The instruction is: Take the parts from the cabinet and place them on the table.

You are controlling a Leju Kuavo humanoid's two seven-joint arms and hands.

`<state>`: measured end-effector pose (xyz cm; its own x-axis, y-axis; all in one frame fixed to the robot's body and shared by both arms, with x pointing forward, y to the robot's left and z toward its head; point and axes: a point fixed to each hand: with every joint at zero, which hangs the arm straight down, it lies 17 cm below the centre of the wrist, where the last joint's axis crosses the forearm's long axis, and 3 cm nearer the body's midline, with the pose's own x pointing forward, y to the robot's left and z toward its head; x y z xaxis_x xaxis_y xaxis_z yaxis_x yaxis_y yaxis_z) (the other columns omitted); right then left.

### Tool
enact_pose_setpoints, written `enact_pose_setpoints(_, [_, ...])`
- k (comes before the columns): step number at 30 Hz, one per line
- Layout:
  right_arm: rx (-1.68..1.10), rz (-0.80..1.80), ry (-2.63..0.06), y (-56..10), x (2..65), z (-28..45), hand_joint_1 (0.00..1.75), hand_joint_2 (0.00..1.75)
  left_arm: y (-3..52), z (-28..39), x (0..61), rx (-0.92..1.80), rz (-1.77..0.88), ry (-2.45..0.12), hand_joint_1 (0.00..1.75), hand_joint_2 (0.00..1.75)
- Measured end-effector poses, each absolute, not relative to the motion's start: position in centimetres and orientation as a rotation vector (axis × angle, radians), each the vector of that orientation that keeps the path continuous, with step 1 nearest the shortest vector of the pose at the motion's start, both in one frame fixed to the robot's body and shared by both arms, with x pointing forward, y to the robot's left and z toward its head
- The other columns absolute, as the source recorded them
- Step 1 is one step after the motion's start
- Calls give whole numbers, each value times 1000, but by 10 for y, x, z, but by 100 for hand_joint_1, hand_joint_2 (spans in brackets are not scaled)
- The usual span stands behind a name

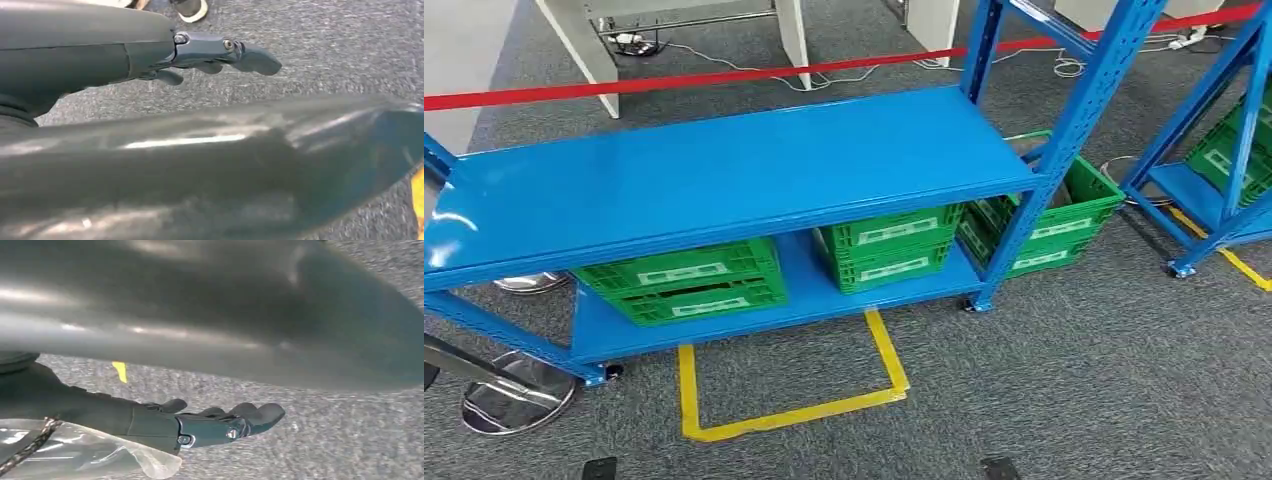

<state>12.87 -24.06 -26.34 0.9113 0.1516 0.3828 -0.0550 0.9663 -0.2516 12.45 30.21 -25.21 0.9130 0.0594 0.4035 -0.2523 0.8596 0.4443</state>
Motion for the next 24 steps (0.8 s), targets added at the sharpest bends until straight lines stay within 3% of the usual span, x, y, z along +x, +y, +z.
enact_pose_setpoints(12, [-242,150,-373,-240,120,-266,0,0,300,-254,120,508,150,-364,0,0])
enact_pose_setpoints(13, [-240,154,-375,-240,121,-266,0,0,301,-255,120,507,150,-360,0,175])
enact_pose_setpoints(24, [-234,277,-375,-234,118,-267,0,0,299,-257,115,500,133,-328,0,175])
